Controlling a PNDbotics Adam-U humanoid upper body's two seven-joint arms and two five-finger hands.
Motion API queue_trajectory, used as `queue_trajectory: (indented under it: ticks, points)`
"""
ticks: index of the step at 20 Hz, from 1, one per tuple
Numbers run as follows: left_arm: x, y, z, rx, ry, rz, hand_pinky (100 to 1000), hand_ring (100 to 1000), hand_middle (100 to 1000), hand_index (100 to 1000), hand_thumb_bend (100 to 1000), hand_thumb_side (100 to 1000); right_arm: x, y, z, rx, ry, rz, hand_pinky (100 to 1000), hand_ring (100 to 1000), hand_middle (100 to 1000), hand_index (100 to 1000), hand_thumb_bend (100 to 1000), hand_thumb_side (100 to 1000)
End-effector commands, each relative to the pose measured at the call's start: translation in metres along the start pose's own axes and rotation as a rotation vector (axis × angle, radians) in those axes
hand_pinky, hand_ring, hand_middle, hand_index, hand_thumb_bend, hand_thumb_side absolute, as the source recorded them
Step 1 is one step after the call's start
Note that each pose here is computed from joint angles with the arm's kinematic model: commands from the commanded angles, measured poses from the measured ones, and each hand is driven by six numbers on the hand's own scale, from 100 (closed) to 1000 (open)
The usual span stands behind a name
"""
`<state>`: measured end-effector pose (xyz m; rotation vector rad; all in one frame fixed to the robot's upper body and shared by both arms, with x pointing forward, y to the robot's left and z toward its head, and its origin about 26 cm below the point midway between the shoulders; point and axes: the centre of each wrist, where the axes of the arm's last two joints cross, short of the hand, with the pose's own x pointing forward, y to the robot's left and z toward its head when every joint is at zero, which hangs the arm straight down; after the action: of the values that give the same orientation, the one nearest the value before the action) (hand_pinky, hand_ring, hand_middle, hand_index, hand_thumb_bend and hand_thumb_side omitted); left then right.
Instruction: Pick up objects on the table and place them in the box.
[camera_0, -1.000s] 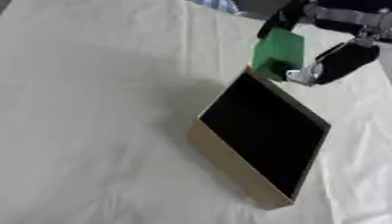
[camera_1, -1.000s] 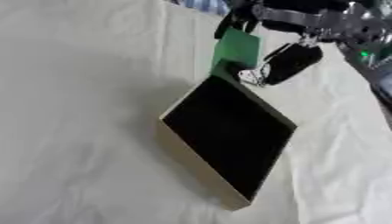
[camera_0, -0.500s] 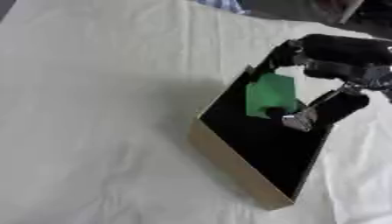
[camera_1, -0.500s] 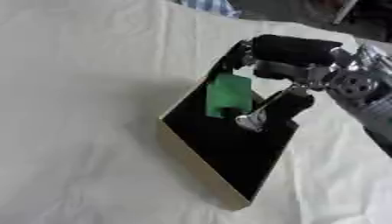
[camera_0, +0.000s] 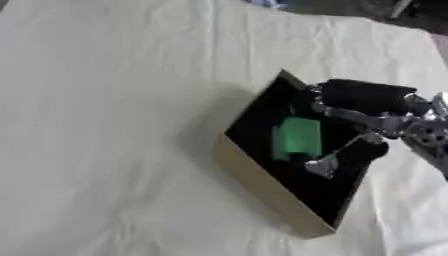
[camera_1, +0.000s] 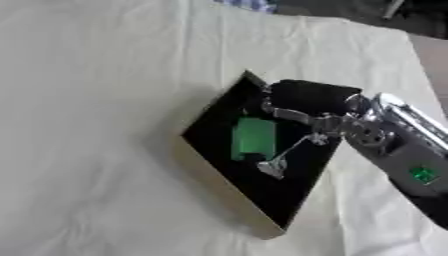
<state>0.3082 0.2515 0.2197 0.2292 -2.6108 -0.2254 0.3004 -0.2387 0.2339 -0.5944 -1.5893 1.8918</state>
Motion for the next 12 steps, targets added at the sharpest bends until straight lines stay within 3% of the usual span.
queue_trajectory:
  ticks: [1, 5, 6, 7, 8, 9, 12]
  points:
    - [0.0055, 0.0005, -0.0042, -0.003, -0.026, 0.005, 565, 639, 633, 745, 100, 636, 0.0035, 0.0001, 0.0012, 0.025, 0.004, 0.010, 736, 785, 488, 726, 100, 100]
    - [0.0054, 0.0005, -0.0038, -0.002, -0.024, 0.006, 565, 639, 633, 745, 100, 636, 0.0047, 0.0035, -0.0001, 0.056, -0.008, -0.001, 739, 788, 495, 729, 100, 100]
    - [0.0053, 0.0003, -0.0037, -0.001, -0.023, 0.007, 566, 639, 634, 745, 100, 637, 0.0048, 0.0033, -0.0003, 0.061, -0.010, 0.006, 782, 854, 635, 816, 100, 361]
    - [0.0053, 0.0001, -0.0036, -0.001, -0.022, 0.008, 566, 640, 634, 745, 100, 638, 0.0048, 0.0025, -0.0003, 0.064, -0.007, 0.021, 799, 880, 693, 861, 127, 417]
    - [0.0053, 0.0000, -0.0036, -0.001, -0.022, 0.008, 566, 640, 634, 745, 100, 638, 0.0044, 0.0011, 0.0000, 0.065, 0.000, 0.045, 809, 893, 719, 882, 170, 436]
    - [0.0053, 0.0000, -0.0036, -0.001, -0.021, 0.009, 566, 640, 634, 745, 100, 638, 0.0042, 0.0003, 0.0002, 0.067, 0.007, 0.068, 835, 925, 755, 916, 276, 478]
    - [0.0053, -0.0001, -0.0036, 0.000, -0.021, 0.010, 567, 640, 634, 746, 100, 638, 0.0026, -0.0028, 0.0021, 0.078, 0.042, 0.168, 854, 940, 796, 949, 398, 473]
